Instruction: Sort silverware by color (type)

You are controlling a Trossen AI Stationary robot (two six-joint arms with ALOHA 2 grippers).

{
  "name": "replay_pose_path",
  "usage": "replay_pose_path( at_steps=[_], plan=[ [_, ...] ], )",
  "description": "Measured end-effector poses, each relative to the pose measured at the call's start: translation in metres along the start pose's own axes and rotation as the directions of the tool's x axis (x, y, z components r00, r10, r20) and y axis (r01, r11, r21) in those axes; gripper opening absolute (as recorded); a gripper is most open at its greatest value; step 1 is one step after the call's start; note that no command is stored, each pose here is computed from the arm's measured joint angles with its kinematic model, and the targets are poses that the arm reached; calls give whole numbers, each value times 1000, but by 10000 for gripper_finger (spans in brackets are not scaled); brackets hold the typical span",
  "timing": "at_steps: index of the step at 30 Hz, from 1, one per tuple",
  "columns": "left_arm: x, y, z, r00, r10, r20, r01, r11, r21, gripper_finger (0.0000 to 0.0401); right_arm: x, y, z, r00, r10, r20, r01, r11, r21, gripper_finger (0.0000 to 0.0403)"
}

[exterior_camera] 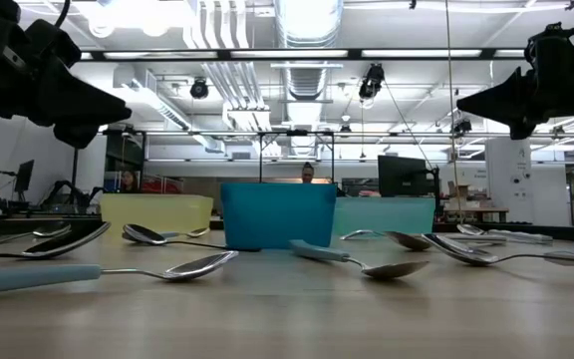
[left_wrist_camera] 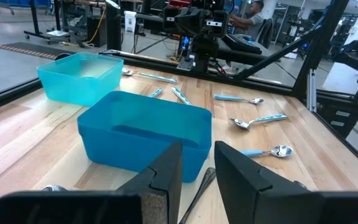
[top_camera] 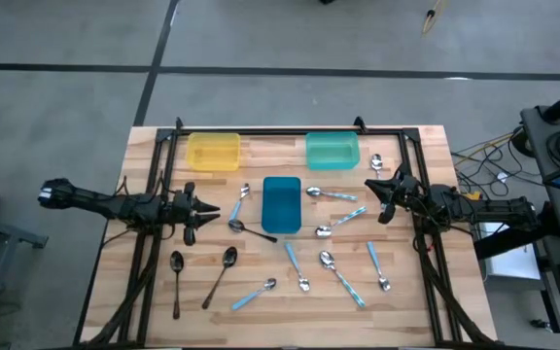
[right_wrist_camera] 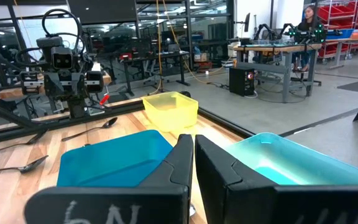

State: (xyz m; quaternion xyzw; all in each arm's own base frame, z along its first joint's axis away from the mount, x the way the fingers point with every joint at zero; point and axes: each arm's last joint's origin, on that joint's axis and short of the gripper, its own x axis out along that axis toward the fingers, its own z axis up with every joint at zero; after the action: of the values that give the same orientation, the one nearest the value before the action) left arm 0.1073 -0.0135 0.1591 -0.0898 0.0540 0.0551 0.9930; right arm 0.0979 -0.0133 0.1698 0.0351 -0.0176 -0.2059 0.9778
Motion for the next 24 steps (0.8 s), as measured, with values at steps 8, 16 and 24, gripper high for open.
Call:
replay_pose_path(
  at_steps=[8, 16, 24],
  plan=[
    [0, 0, 2, 1000, -4, 21, 3, 999, 47, 76, 0, 0, 0, 1000, 0, -1, 0, 1000, 0, 9],
    [-3, -4, 24, 969, -42, 244, 52, 998, -34, 76, 0, 0, 2, 1000, -13, 17, 10, 987, 160, 9],
    [-11, -6, 45, 892, -46, 449, 141, 974, -180, 76, 0, 4, 14, 984, 114, 136, -143, 963, 229, 9]
  ],
)
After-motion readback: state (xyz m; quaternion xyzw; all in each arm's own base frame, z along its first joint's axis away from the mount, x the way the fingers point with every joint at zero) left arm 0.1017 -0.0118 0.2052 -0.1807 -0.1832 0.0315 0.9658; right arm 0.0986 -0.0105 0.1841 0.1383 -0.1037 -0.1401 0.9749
